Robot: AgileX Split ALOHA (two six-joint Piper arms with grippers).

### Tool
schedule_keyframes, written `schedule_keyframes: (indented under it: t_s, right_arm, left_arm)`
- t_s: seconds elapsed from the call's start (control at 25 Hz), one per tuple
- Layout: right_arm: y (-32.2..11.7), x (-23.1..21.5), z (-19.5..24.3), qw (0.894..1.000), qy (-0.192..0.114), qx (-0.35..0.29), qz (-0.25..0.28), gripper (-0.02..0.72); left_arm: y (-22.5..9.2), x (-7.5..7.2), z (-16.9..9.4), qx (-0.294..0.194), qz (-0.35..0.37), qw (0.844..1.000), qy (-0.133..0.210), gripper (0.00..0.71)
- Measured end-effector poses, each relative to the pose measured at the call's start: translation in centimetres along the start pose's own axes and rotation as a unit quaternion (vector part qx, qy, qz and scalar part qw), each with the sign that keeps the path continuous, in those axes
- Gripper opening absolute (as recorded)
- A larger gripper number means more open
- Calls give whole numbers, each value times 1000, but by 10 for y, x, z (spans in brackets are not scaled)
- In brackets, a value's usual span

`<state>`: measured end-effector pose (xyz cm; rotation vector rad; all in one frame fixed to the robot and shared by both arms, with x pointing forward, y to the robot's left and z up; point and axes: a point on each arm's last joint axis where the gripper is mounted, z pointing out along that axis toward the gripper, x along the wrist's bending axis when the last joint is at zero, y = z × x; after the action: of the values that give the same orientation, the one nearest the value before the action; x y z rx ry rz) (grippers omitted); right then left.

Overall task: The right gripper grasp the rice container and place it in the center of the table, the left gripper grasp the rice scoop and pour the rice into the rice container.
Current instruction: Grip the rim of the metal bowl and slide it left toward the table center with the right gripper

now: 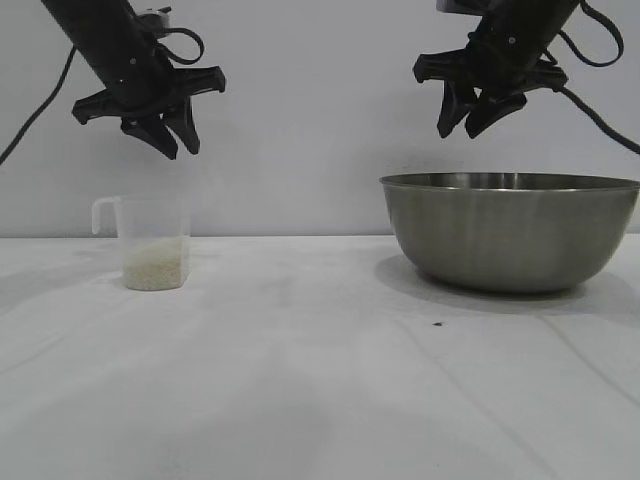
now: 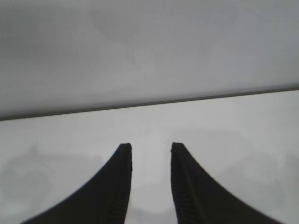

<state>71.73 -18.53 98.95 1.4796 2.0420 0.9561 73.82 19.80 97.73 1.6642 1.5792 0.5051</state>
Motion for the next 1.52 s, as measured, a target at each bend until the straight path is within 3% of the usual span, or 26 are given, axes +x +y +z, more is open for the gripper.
schedule_keyframes:
  t_s: [0.44, 0.64, 0.88, 1.08, 1.32, 1.52]
  right_arm:
    - [0, 0, 0, 1000, 1, 2, 0, 224]
    - [-6, -2, -8, 999, 16, 52, 0, 224]
    - [-1, -31, -55, 993, 17, 113, 15, 224]
    - [-13, -53, -75, 983, 11, 184, 19, 224]
    - [-46, -59, -50, 964, 13, 264, 13, 224]
    - [-60, -65, -35, 957, 7, 288, 24, 224]
  left_arm:
    - [0, 2, 0, 0, -1, 1000, 2, 160]
    - [1, 0, -2, 16, 3, 1000, -3, 160]
    - [6, -1, -8, 11, 11, 1000, -3, 160]
    - [10, -2, -13, 4, 15, 1000, -3, 160]
    - [9, -3, -13, 15, 16, 1000, -4, 160]
    - [8, -3, -13, 18, 17, 1000, -4, 160]
